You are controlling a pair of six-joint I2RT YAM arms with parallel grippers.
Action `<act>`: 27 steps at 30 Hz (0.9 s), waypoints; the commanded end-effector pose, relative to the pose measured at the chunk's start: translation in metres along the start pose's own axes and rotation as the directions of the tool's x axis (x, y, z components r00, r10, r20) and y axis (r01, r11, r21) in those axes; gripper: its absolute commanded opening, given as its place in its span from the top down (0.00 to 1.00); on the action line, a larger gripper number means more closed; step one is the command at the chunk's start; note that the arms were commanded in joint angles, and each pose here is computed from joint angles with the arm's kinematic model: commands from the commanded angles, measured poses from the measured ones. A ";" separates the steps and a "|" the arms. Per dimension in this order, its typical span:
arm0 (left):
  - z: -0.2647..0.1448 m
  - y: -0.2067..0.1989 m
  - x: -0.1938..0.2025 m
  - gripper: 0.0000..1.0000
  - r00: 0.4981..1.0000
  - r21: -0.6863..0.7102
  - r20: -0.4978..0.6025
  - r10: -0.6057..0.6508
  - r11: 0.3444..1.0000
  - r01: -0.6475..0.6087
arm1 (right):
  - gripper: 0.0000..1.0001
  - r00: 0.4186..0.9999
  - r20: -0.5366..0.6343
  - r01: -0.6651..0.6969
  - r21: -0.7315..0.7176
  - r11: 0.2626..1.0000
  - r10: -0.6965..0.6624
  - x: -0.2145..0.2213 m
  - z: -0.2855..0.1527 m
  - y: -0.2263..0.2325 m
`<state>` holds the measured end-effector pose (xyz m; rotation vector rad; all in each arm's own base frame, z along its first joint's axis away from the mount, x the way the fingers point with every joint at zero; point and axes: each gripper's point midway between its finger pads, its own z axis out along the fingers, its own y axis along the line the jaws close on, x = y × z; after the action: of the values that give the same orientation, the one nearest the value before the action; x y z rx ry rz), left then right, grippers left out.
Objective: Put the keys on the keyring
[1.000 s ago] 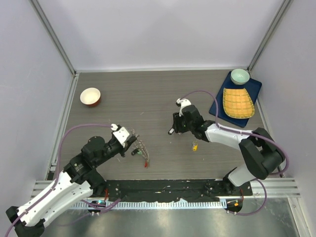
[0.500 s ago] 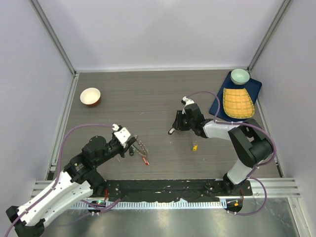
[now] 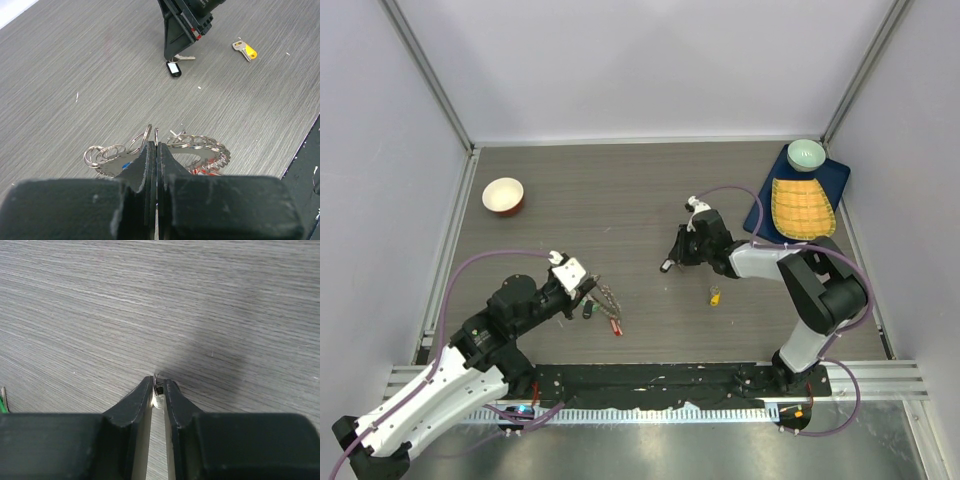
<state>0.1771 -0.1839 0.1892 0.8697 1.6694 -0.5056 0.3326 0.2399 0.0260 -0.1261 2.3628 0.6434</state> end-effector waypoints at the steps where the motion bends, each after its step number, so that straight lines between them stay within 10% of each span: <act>1: -0.005 0.005 -0.040 1.00 0.993 -0.013 0.113 0.017 1.000 -0.015 | 0.81 0.999 0.037 0.012 -0.022 1.000 -0.011 -0.015 0.005 0.006; 6: -0.005 0.004 -0.040 1.00 0.994 -0.003 0.111 0.018 1.000 -0.018 | 0.98 0.997 0.061 0.053 -0.036 0.998 -0.050 -0.023 -0.005 0.011; 18: -0.010 -0.012 -0.056 1.00 0.980 0.086 0.189 0.063 0.993 -0.081 | 0.99 0.929 0.203 0.348 -0.196 0.917 -0.310 -0.055 -0.068 0.060; 27: -0.012 -0.046 -0.082 1.00 0.944 0.274 0.295 0.150 0.933 -0.234 | 0.99 0.621 0.499 0.767 -0.226 0.601 -0.604 -0.053 -0.160 0.147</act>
<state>0.1524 -0.2077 0.2035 1.0605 1.5218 -0.6491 0.2786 0.2692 0.1883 -0.7603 1.8178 0.7034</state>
